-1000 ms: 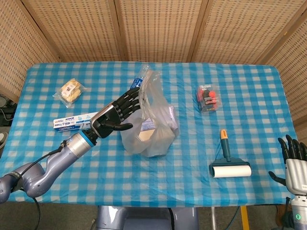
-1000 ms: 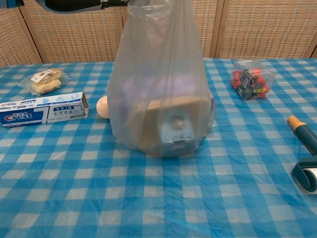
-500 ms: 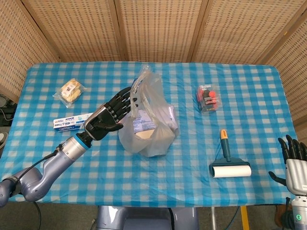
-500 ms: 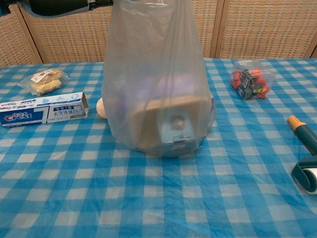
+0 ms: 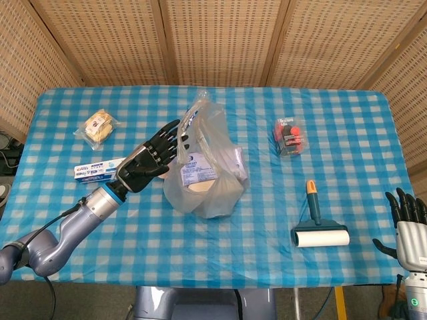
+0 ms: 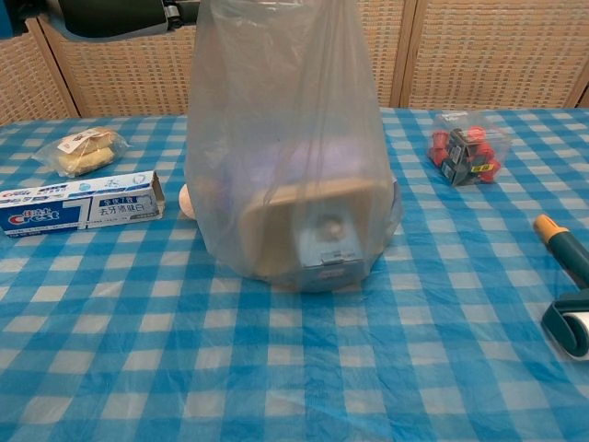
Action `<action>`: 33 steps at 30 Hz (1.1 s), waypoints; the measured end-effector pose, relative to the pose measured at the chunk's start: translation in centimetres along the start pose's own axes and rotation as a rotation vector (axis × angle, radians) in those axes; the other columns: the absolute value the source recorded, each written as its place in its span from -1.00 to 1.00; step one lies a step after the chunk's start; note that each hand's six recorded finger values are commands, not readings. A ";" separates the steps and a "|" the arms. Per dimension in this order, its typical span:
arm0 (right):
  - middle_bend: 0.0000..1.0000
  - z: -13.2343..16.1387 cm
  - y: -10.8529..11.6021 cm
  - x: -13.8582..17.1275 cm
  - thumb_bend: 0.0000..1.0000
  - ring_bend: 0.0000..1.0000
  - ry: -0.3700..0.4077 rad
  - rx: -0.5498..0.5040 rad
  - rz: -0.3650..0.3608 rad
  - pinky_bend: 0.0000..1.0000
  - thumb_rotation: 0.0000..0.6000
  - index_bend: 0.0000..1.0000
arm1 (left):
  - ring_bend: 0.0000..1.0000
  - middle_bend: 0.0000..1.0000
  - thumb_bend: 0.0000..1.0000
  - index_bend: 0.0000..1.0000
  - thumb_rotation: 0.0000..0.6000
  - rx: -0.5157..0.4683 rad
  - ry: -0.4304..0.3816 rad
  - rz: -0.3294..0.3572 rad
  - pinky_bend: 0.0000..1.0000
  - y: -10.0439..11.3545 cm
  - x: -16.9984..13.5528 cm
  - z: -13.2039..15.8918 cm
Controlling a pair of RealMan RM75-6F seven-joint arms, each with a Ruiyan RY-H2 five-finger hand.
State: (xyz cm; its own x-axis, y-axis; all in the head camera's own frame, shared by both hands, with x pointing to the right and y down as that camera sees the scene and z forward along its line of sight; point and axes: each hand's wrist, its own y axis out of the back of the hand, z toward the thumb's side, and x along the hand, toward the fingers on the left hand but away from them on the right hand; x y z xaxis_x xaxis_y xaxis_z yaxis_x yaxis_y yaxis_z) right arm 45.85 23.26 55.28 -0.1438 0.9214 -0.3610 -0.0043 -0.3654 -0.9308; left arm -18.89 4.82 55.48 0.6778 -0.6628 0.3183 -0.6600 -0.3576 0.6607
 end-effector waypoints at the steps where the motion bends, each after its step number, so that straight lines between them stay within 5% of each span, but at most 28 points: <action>1: -1.00 0.0 0.0 0.0 -1.00 -1.00 0.000 0.000 0.000 -1.00 1.00 -0.85 | -1.00 -1.00 -1.00 -1.00 1.00 -0.002 0.000 -0.001 -1.00 -0.1 0.1 0.0; 14: -1.00 -0.3 0.0 -0.1 -1.00 -1.00 -0.008 -0.007 0.004 -1.00 1.00 -0.84 | -1.00 -1.00 -1.00 -1.00 1.00 -0.112 0.065 -0.033 -1.00 -2.5 2.8 -2.1; 23: -1.00 -0.3 0.0 -0.1 -1.00 -1.00 -0.006 -0.011 0.006 -1.00 1.00 -0.84 | -1.00 -1.00 -1.00 -1.00 1.00 -0.108 0.093 -0.006 -1.00 -1.3 2.8 -4.0; 33: -1.00 -0.5 0.1 -0.2 -1.00 -1.00 -0.013 -0.018 0.005 -1.00 1.00 -0.84 | -1.00 -1.00 -1.00 -1.00 1.00 -0.045 0.143 -0.059 -1.00 -3.2 4.4 -3.1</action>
State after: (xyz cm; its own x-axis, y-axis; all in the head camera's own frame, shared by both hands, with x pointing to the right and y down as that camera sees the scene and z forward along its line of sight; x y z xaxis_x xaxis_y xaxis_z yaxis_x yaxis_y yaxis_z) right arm 46.37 23.11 55.21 -0.1562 0.9179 -0.3647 0.0140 -0.3672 -0.9301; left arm -12.73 5.10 56.91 0.7562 -0.5402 0.3693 -0.6046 -0.3611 0.7100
